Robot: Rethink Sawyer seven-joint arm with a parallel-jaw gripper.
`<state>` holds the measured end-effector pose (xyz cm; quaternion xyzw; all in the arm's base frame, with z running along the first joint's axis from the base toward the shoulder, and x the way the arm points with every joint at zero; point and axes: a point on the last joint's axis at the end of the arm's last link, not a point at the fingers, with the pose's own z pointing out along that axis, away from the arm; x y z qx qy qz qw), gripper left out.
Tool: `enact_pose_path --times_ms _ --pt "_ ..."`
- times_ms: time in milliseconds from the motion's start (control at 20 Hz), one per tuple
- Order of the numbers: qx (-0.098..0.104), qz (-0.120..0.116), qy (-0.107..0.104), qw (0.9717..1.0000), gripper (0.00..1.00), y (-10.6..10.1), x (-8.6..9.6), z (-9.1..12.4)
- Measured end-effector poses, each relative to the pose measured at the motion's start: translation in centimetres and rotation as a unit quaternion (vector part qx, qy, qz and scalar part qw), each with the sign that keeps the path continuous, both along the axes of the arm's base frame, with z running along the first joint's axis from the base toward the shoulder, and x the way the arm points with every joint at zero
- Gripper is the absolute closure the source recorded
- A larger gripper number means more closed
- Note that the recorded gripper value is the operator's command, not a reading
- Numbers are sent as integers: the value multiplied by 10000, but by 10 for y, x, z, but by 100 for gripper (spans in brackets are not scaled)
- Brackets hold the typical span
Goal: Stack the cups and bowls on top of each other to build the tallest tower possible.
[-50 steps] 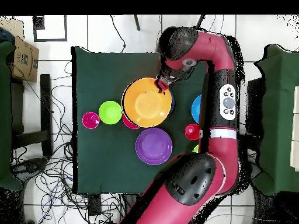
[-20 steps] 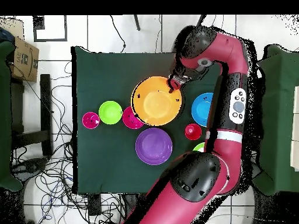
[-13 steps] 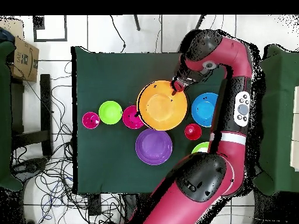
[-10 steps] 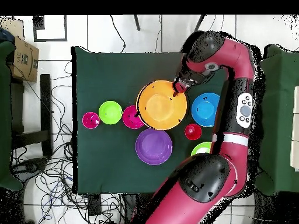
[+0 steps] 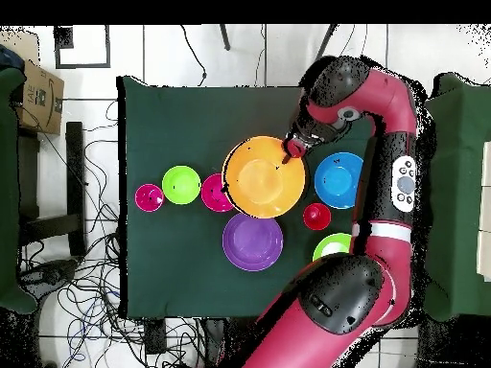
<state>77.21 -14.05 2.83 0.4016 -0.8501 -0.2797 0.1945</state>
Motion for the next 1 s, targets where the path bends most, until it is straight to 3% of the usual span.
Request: enact_pose_path --times_ms 1000 --pt "-12 143 146 9998 100 6 -10 -3"
